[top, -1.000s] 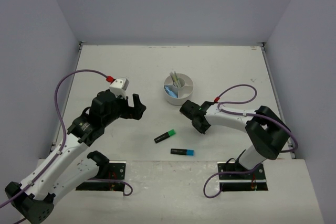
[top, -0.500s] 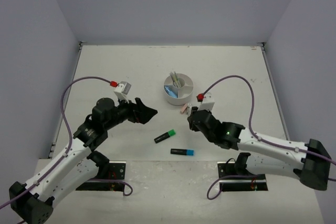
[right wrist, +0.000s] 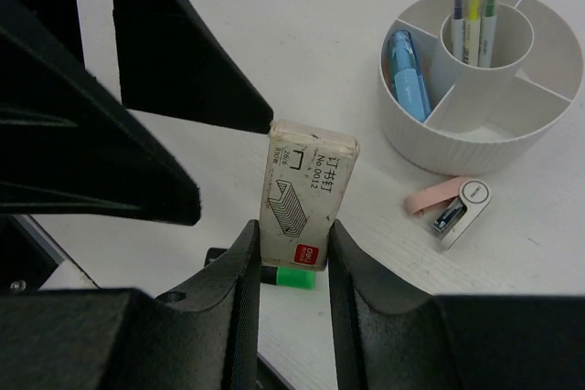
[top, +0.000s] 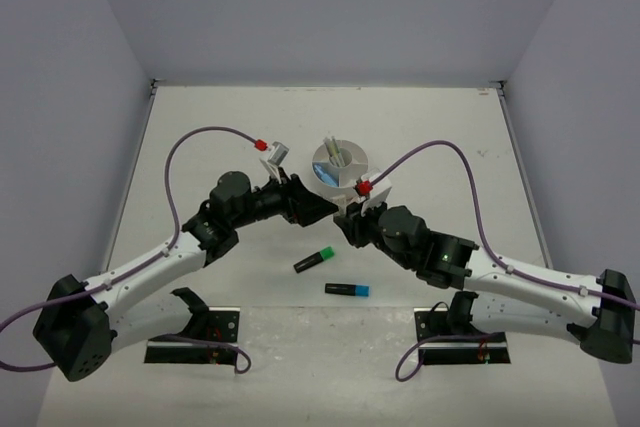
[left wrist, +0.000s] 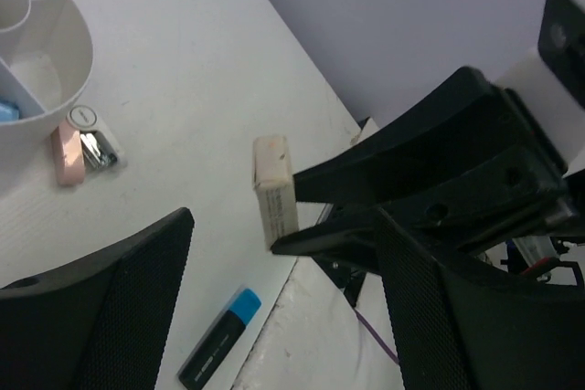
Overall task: Sort the stationery into containers
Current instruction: Pick up the stationery from the center of the board, then place the stationery in the storage box, then move the stapler to the center of the board.
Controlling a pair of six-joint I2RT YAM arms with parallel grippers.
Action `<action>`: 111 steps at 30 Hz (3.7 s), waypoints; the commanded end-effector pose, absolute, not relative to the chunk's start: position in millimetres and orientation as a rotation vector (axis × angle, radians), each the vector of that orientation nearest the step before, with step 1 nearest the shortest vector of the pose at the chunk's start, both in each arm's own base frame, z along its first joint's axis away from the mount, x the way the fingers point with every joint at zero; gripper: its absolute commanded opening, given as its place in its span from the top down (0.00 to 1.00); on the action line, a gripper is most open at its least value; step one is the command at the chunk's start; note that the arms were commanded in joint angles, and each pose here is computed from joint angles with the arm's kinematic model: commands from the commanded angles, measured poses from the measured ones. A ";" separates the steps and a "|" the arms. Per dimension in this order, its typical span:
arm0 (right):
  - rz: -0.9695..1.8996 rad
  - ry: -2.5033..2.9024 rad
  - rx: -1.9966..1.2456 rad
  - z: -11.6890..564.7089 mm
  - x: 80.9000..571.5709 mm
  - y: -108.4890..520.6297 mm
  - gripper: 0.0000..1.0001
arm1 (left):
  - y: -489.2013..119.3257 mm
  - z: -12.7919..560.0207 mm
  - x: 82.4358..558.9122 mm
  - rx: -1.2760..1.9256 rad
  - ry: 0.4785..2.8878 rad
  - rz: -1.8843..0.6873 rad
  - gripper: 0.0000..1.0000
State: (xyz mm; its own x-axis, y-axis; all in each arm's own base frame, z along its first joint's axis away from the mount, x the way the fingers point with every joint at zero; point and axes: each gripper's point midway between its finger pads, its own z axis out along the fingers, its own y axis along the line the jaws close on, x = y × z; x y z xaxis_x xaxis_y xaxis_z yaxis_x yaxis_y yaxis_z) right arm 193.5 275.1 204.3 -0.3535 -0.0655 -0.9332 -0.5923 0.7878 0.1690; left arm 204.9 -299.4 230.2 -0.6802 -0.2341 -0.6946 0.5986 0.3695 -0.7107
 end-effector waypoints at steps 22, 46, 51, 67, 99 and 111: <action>0.390 1.885 -0.306 211.2 212.8 233.4 0.01 | -261.8 225.4 322.3 0.296 1.974 -0.662 1.00; 0.407 1.848 -0.199 227.8 214.0 186.5 0.01 | -286.4 155.8 453.9 0.604 2.114 -1.090 1.00; 0.405 1.855 -0.199 225.0 214.3 186.4 0.01 | -294.4 155.5 444.3 0.611 2.094 -1.108 1.00; 0.404 1.863 -0.188 222.2 215.6 185.3 0.01 | -300.4 188.7 442.4 0.581 2.029 -1.004 1.00; 0.418 2.113 -0.230 170.0 220.6 204.6 0.01 | -261.8 203.7 438.4 0.281 2.081 -0.713 0.00; 0.216 2.339 0.081 114.2 254.3 199.9 0.11 | -163.9 242.9 364.8 -0.175 1.989 -0.505 0.00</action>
State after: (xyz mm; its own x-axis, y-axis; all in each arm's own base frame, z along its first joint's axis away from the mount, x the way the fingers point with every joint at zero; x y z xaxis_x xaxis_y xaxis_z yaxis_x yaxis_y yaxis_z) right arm 234.5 200.2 122.6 -0.6633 -0.0210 -0.7481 -0.1811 0.9744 0.1332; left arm 389.2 -187.1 243.9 -0.4820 -0.2621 -0.8361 0.1795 0.9044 -0.3870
